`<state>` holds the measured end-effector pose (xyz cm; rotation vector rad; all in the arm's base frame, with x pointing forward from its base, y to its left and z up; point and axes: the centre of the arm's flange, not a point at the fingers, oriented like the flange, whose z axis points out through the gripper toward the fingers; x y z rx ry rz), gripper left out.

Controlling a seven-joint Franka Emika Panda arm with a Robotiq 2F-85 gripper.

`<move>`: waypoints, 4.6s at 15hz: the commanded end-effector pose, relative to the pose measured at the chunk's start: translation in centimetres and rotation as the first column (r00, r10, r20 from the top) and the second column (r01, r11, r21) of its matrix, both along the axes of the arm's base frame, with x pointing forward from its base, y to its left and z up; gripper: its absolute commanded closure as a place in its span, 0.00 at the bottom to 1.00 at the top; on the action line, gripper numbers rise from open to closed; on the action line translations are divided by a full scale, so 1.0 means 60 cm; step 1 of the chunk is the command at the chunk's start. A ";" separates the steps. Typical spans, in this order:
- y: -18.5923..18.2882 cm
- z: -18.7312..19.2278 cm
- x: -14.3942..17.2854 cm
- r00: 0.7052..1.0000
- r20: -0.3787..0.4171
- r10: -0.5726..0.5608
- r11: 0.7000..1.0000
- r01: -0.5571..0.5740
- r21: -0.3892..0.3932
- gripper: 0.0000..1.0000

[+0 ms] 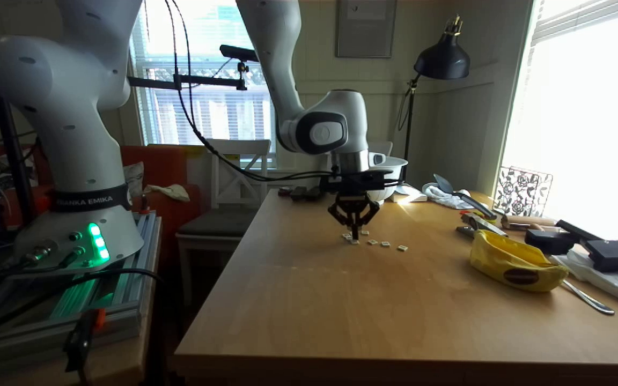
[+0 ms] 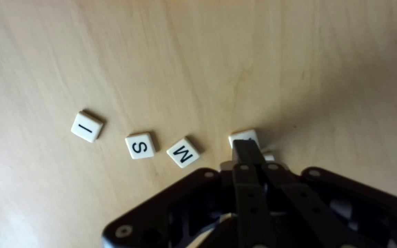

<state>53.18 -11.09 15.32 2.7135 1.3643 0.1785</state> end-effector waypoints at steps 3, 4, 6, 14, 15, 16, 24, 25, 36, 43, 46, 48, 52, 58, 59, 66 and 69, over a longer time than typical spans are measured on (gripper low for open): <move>-0.022 0.036 0.006 0.998 0.027 -0.062 0.997 0.061 0.036 1.00; -0.026 0.036 0.013 0.995 0.015 -0.096 0.994 0.095 0.051 1.00; -0.030 0.033 0.022 0.987 0.004 -0.158 0.986 0.157 0.062 1.00; -0.036 0.027 0.058 0.941 -0.024 -0.336 0.939 0.337 0.062 1.00; -0.036 0.022 0.061 0.932 -0.025 -0.361 0.930 0.362 0.060 1.00; -0.034 0.019 0.065 0.922 -0.029 -0.387 0.920 0.388 0.060 1.00; -0.025 -0.015 0.078 0.857 -0.037 -0.513 0.853 0.515 0.090 1.00; -0.026 -0.016 0.078 0.851 -0.032 -0.524 0.846 0.525 0.093 1.00; -0.032 -0.003 0.088 0.831 -0.022 -0.555 0.823 0.553 0.131 1.00; -0.041 -0.008 0.091 0.818 -0.025 -0.574 0.811 0.572 0.124 1.00; -0.047 -0.018 0.087 0.814 -0.034 -0.580 0.806 0.579 0.119 1.00; -0.049 -0.023 0.085 0.814 -0.041 -0.580 0.806 0.580 0.116 1.00; -0.051 -0.025 0.077 0.834 -0.061 -0.548 0.828 0.552 0.099 1.00; -0.051 -0.030 0.052 0.853 -0.078 -0.517 0.849 0.522 0.086 1.00; -0.052 -0.031 0.048 0.854 -0.079 -0.515 0.850 0.521 0.086 1.00; -0.049 -0.034 0.025 0.856 -0.100 -0.507 0.852 0.515 0.094 1.00; -0.043 -0.037 0.014 0.862 -0.110 -0.495 0.858 0.505 0.095 1.00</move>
